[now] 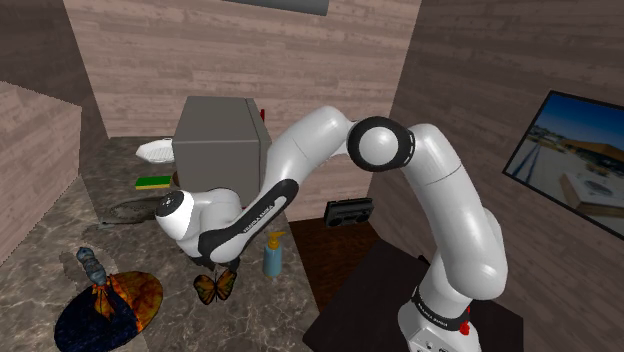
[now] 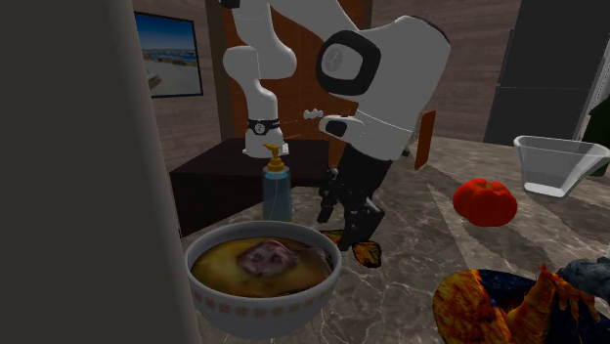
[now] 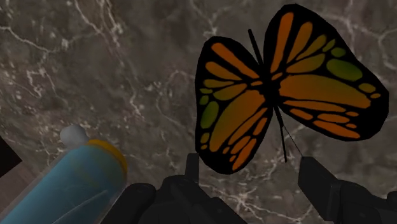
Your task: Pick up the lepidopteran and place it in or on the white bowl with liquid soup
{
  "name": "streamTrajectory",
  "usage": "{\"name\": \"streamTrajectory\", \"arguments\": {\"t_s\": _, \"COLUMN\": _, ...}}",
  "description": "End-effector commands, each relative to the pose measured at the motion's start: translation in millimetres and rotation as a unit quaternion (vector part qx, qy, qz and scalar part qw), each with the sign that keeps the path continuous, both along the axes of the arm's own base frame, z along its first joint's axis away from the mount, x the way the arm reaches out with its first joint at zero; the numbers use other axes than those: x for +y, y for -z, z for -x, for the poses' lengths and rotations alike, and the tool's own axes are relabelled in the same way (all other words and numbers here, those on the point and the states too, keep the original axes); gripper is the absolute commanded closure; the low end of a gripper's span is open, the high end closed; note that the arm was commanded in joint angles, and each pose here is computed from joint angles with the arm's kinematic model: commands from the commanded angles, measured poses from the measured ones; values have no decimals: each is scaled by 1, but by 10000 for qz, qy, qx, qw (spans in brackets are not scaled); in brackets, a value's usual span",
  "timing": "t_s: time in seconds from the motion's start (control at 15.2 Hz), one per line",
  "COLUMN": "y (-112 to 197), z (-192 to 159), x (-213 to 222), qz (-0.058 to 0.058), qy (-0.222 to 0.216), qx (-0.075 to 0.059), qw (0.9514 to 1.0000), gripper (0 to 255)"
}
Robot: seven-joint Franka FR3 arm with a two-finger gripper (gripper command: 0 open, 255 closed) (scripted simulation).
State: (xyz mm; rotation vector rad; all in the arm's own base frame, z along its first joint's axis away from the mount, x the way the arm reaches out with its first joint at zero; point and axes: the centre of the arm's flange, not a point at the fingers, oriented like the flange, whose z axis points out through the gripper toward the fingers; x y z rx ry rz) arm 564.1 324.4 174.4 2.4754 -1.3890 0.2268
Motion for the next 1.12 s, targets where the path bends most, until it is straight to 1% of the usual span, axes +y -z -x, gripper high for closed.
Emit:
{"name": "streamTrajectory", "arguments": {"t_s": 0.0, "y": -11, "z": 0, "x": 0, "qz": 0, "qy": -1, "qx": 2, "qw": 10000, "gripper": 255}}
{"name": "streamTrajectory", "arguments": {"t_s": 1.06, "y": -96, "z": 0, "x": 0, "qz": 0, "qy": -1, "qx": 2, "qw": 10000, "gripper": 255}}
